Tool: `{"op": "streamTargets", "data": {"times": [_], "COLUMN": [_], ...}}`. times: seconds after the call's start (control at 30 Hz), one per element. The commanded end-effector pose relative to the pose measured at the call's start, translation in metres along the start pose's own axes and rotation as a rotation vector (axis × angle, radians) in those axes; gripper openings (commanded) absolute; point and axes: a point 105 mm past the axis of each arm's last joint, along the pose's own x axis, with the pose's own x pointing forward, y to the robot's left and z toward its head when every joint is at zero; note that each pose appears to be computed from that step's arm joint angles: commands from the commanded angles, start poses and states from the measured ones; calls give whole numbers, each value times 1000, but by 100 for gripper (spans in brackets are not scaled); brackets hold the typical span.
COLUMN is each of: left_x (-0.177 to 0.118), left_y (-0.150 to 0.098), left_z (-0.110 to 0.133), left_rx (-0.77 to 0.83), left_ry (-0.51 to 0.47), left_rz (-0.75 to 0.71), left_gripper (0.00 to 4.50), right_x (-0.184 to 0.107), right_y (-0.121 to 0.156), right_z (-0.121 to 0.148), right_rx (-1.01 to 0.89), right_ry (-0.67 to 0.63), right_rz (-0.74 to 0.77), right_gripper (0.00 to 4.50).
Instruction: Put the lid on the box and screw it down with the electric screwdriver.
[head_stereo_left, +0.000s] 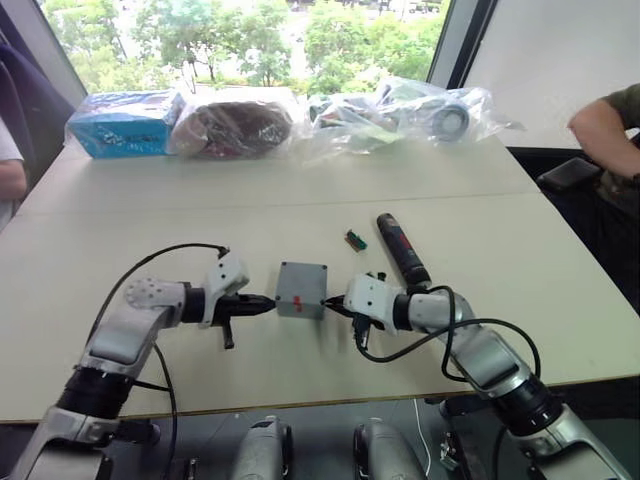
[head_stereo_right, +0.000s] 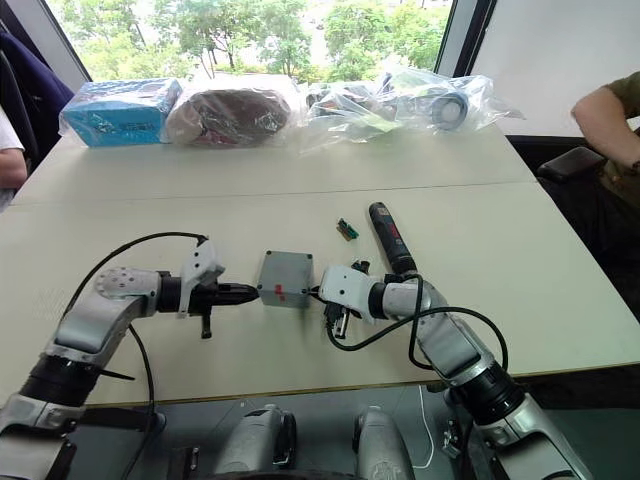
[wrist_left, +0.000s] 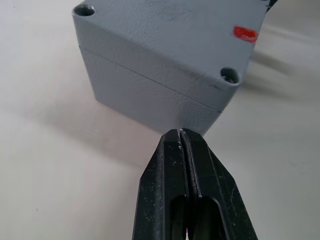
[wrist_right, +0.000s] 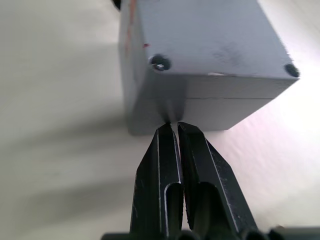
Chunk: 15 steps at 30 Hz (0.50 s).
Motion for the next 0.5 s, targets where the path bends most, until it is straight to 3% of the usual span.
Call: {"op": "streamTargets", "data": {"times": [0.03,0.37,0.5], "left_x": [-5,-17,-33], "left_y": [-11,-26,-19], "left_z": [13,4,0], "left_rx": [36,16,31], "left_ry": [-31,17,63], "left_rz": [-34,-62,-52], "left_gripper": [0,0,0], "right_x": [5,6,0], "right_y": [6,7,4], "right_z": [16,12,3], "right_rx": [-53,-74,-88], "right_ry": [-61,-49,-12], "right_rz": [41,50,38], "right_gripper": [12,12,12]}}
